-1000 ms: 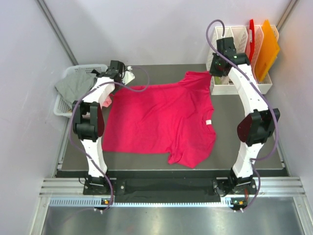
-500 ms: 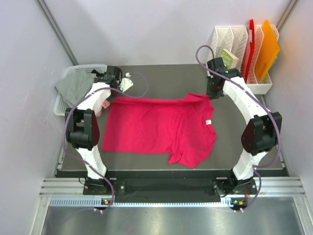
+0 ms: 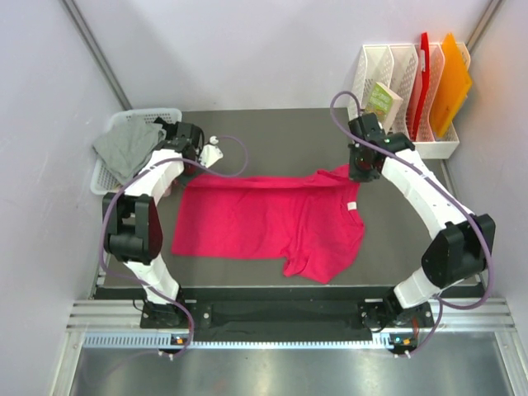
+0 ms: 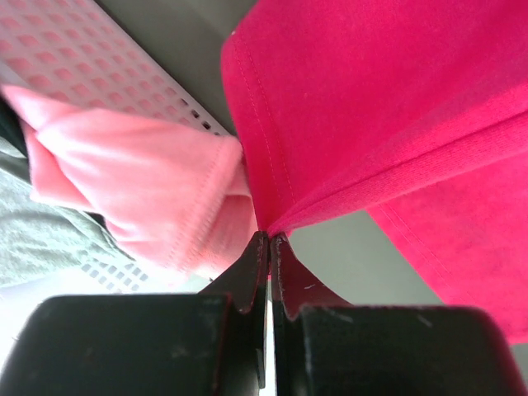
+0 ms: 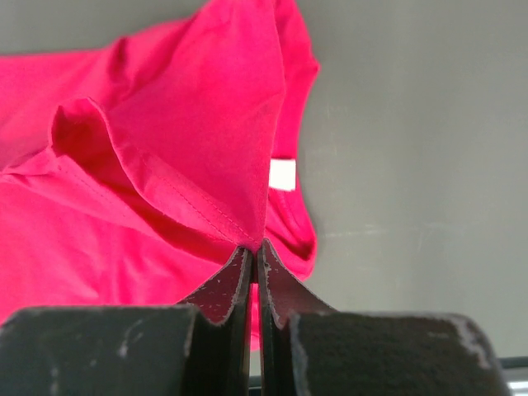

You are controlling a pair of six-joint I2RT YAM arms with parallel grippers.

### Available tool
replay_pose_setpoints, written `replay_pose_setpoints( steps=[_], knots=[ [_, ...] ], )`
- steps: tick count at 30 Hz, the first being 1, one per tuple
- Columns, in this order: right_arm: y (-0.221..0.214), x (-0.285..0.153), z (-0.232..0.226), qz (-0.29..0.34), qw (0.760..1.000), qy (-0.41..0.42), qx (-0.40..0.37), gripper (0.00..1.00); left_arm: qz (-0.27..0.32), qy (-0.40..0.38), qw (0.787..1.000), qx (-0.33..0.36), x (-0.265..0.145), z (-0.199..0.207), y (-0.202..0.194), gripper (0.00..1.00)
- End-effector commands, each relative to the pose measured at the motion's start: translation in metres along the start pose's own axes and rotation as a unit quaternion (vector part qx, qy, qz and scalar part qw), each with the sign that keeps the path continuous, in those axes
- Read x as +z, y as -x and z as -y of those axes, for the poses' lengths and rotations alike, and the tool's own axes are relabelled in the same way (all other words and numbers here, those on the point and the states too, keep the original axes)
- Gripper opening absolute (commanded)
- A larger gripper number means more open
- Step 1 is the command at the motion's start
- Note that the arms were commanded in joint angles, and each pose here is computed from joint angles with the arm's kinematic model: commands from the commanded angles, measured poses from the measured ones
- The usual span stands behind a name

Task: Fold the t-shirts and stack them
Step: Fold the flattened tshirt in 1/3 of the way

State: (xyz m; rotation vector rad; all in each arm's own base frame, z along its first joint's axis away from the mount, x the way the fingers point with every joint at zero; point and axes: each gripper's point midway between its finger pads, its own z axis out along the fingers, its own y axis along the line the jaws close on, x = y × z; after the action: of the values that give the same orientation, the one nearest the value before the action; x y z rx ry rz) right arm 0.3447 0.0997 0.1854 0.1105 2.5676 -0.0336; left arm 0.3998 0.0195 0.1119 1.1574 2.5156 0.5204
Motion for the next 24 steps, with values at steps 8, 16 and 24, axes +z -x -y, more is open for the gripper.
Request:
replay_pose_setpoints(
  steps=[8, 16, 24],
  knots=[
    [-0.053, -0.004, 0.005, -0.035, 0.999, -0.002, 0.010, 0.00, 0.010, -0.024, 0.999, -0.023, -0.023, 0.020, -0.008, 0.00],
    [-0.101, 0.000, -0.005, -0.107, 0.994, 0.026, -0.001, 0.15, -0.016, -0.061, 0.997, -0.042, -0.017, 0.056, -0.033, 0.28],
    [-0.129, -0.011, -0.013, -0.165, 0.985, 0.048, -0.015, 0.26, -0.027, -0.088, 0.994, -0.061, -0.020, 0.076, -0.046, 0.68]
  ],
)
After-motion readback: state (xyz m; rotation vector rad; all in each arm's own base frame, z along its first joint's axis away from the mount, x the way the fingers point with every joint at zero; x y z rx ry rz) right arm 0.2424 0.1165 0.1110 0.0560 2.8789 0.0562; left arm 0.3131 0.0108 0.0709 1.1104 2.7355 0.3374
